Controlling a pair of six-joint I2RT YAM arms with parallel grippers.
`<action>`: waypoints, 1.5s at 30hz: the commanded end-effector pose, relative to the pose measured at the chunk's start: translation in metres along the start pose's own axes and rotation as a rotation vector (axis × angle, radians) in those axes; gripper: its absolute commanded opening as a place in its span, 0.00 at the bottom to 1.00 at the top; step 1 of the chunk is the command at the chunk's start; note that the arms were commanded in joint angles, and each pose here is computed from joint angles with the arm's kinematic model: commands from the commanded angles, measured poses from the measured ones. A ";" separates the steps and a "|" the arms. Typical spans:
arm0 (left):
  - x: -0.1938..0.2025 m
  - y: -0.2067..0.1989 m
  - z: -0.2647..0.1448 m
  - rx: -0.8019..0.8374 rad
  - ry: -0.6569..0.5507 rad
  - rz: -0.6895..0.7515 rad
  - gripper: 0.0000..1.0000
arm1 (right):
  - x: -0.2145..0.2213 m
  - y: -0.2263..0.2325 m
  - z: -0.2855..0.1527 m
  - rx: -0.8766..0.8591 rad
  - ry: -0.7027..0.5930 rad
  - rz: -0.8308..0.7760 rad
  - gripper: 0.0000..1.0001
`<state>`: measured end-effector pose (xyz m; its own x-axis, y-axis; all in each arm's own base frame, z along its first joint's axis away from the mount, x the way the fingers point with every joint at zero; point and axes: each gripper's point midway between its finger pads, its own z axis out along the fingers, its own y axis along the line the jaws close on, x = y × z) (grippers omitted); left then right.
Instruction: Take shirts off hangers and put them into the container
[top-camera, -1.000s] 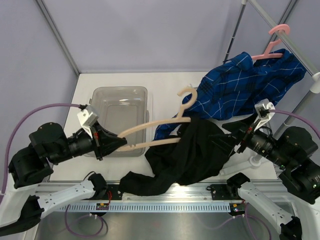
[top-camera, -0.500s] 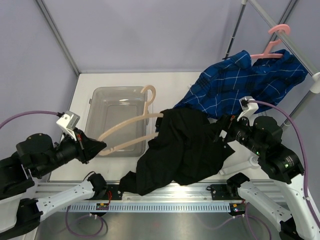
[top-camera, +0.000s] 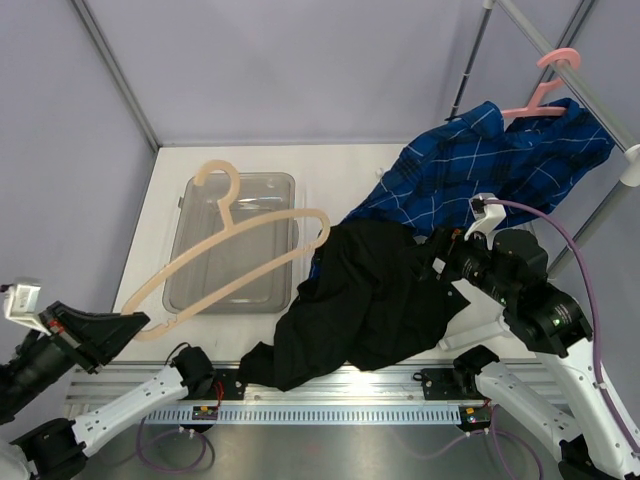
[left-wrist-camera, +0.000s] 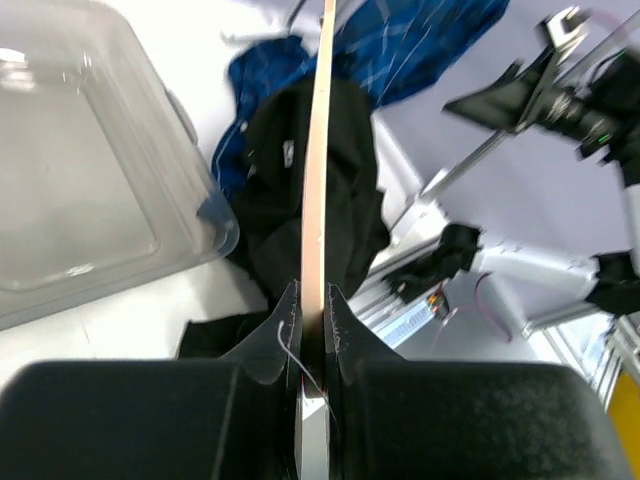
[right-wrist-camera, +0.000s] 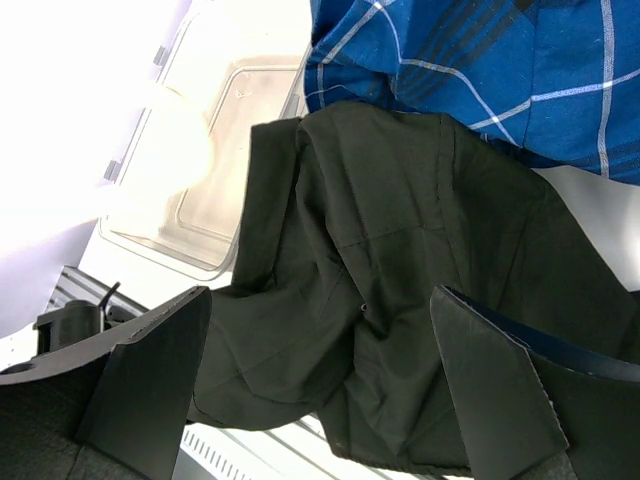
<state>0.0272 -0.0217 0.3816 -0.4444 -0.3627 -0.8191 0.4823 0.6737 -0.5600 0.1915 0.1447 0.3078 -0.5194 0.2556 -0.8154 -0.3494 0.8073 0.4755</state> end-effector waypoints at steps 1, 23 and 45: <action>-0.016 -0.002 -0.001 -0.034 -0.071 -0.010 0.00 | -0.013 0.005 0.001 -0.017 -0.051 0.003 0.99; -0.066 -0.168 0.119 0.628 -0.143 0.206 0.00 | 0.121 -0.003 0.046 -0.191 0.252 0.237 0.00; 0.010 -0.241 0.345 0.613 0.210 0.359 0.00 | 0.131 0.012 0.060 -0.209 0.271 0.183 0.00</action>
<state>0.1617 -0.3973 0.4373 -0.3684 0.0074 -0.9296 0.9020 0.2448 -0.3555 0.1599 0.2148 0.1727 -0.8016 0.1879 -0.5676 -0.3343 0.6462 0.6861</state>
